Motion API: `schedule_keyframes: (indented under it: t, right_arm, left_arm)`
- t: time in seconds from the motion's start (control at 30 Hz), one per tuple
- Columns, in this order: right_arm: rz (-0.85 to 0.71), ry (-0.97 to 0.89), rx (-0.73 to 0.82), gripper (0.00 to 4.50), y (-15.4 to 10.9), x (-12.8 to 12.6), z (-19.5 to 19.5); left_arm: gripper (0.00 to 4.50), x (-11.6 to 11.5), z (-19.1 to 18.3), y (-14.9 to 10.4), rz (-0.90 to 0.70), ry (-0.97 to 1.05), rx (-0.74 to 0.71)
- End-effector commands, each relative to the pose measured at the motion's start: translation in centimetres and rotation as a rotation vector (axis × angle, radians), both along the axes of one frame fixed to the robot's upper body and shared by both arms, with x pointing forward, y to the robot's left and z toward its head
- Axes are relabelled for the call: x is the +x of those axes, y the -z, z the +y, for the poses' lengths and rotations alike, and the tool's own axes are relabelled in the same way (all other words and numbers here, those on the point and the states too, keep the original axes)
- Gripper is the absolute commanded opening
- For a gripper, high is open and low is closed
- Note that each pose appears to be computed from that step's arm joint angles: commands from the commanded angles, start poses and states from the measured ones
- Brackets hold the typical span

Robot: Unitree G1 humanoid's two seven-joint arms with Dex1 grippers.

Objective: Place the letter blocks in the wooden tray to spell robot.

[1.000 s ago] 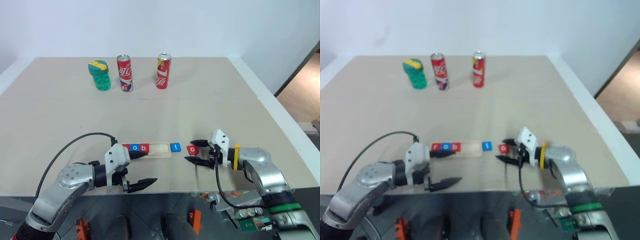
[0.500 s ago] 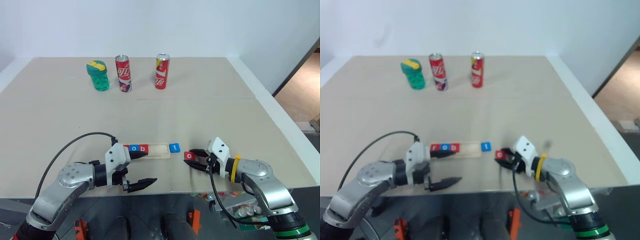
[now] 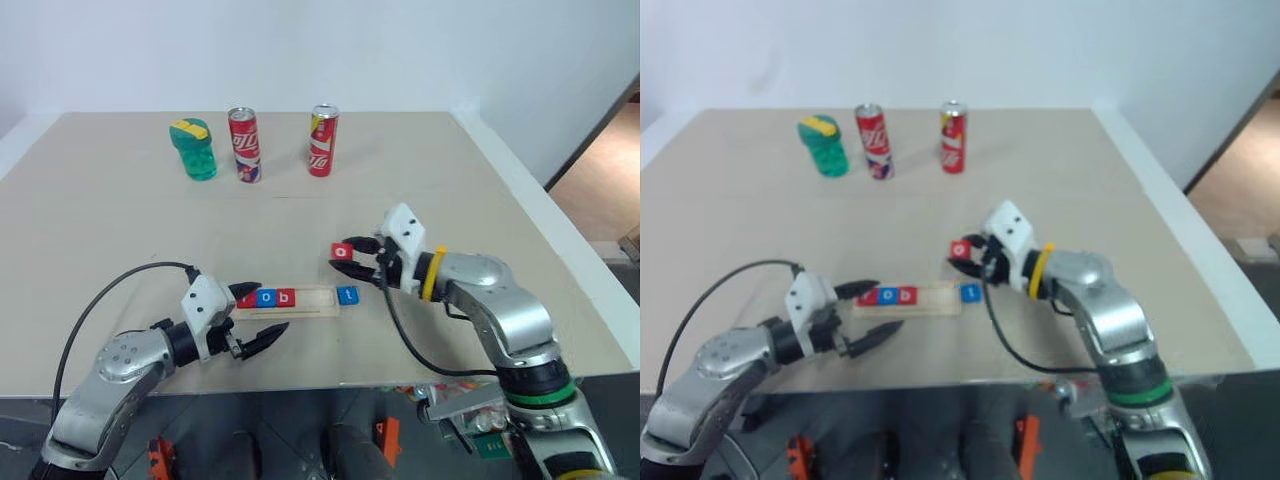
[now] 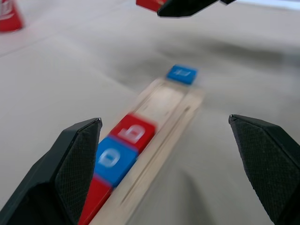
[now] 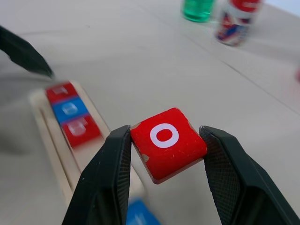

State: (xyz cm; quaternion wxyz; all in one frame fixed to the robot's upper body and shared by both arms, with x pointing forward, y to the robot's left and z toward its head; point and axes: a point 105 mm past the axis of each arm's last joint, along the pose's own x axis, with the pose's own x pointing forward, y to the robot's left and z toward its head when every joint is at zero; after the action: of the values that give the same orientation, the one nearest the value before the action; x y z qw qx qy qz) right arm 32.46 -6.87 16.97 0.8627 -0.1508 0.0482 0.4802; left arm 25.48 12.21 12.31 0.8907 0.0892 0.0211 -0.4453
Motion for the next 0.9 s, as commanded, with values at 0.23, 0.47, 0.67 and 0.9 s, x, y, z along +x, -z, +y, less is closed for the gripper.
schedule_keyframes:
  t: [0.23, 0.47, 0.67, 0.9]
  right_arm:
    - [0.022, 0.016, -0.050, 1.72, 2.3, -1.1, 3.2]
    - [0.035, 0.017, -0.069, 1.72, 2.9, -1.8, 3.2]
    - [0.087, 0.004, -0.045, 1.72, 3.4, -2.5, 3.8]
    - [0.126, 0.008, -0.027, 1.72, 3.8, -2.7, 4.1]
  left_arm:
    - [4.50, -0.2, 0.8, -0.7, -0.070, -0.049, -0.018]
    - [4.50, -0.4, 0.9, -0.6, -0.068, -0.050, -0.017]
    - [4.50, -0.5, 0.7, -0.3, -0.066, -0.034, -0.004]
    - [4.50, -0.5, 0.7, -0.3, -0.069, -0.031, 0.001]
